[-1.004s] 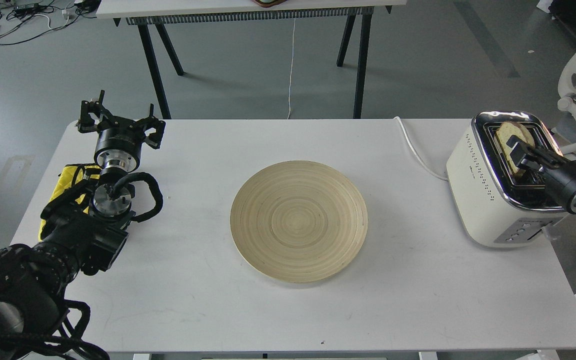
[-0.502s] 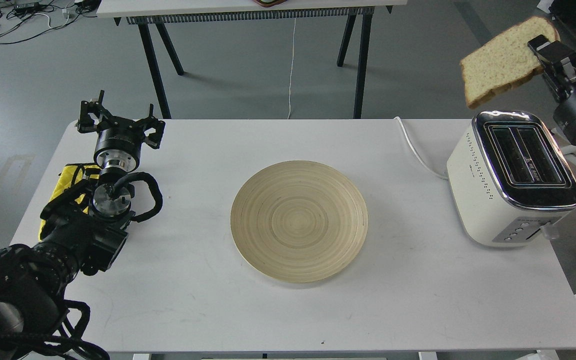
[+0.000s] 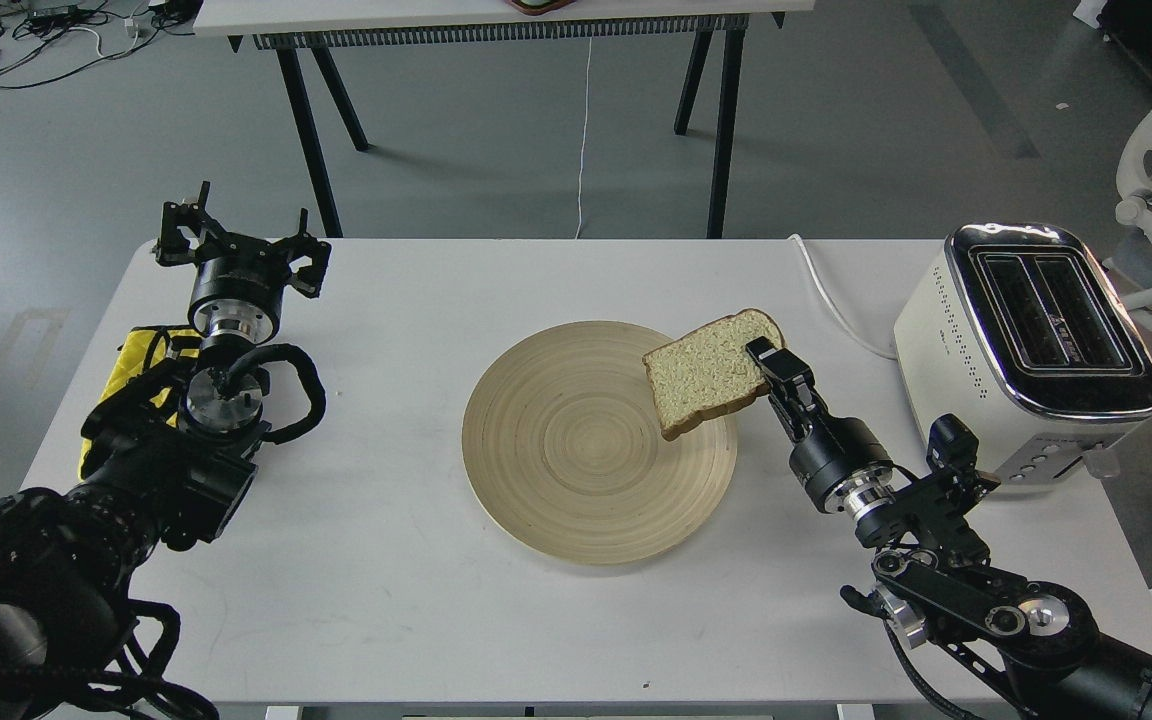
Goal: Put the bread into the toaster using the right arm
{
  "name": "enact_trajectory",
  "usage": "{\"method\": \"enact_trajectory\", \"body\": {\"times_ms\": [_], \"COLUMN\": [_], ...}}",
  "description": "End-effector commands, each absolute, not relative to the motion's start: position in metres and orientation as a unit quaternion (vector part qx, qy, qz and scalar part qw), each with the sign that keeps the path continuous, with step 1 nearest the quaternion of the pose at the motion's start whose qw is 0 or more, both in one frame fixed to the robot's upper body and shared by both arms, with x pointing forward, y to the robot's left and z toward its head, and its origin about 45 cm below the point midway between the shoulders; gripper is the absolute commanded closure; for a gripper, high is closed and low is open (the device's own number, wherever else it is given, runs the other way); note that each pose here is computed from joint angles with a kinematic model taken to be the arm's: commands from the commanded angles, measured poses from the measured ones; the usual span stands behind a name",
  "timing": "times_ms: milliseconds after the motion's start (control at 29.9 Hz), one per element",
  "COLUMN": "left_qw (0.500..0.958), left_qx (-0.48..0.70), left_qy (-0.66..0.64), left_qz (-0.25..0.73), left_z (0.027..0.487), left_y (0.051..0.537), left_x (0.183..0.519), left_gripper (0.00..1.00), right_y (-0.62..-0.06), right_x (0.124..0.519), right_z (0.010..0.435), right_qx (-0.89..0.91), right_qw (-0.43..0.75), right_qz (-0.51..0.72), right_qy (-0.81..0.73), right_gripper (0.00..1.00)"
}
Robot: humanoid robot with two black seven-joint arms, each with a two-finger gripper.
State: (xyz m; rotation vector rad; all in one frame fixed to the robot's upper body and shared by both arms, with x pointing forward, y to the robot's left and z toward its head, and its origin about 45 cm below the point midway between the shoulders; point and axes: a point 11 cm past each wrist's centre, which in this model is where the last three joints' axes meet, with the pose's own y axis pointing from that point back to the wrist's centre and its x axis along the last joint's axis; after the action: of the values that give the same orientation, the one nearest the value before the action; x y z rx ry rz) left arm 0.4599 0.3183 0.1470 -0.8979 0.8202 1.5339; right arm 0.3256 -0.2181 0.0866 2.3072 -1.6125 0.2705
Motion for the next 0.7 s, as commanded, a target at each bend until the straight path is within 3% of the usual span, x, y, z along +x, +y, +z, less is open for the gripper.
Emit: {"method": "enact_trajectory", "body": {"times_ms": [0, 167, 468, 502, 569, 636, 669], "left_qw": [0.558, 0.558, 0.558, 0.558, 0.558, 0.558, 0.558], "left_qx": [-0.380, -0.381, -0.380, -0.381, -0.380, -0.380, -0.381], "left_qy": [0.347, 0.348, 0.347, 0.348, 0.348, 0.347, 0.348], "left_qz": [0.651, 0.650, 0.651, 0.650, 0.650, 0.651, 0.650], "left_z": [0.147, 0.147, 0.147, 0.147, 0.146, 0.147, 0.147], "left_y": [0.319, 0.318, 0.319, 0.318, 0.318, 0.319, 0.318], "left_x": [0.460, 0.460, 0.460, 0.460, 0.459, 0.460, 0.460], "left_gripper": [0.00, 0.00, 0.00, 0.00, 0.00, 0.00, 0.00], "right_y": [-0.227, -0.226, -0.232, -0.231, -0.230, -0.229, -0.230], "right_x": [0.319, 0.303, 0.296, 0.296, 0.296, 0.296, 0.297], "right_z": [0.069, 0.054, 0.049, 0.049, 0.050, 0.052, 0.053], "right_qx": [0.803, 0.813, 0.812, 0.812, 0.813, 0.814, 0.814], "right_qw": [0.191, 0.219, 0.229, 0.229, 0.225, 0.223, 0.220], "right_qz": [0.099, 0.100, 0.099, 0.098, 0.096, 0.095, 0.095], "right_qy": [-0.556, -0.531, -0.528, -0.529, -0.529, -0.528, -0.529], "right_gripper": [0.99, 0.98, 0.81, 0.75, 0.48, 0.42, 0.32]}}
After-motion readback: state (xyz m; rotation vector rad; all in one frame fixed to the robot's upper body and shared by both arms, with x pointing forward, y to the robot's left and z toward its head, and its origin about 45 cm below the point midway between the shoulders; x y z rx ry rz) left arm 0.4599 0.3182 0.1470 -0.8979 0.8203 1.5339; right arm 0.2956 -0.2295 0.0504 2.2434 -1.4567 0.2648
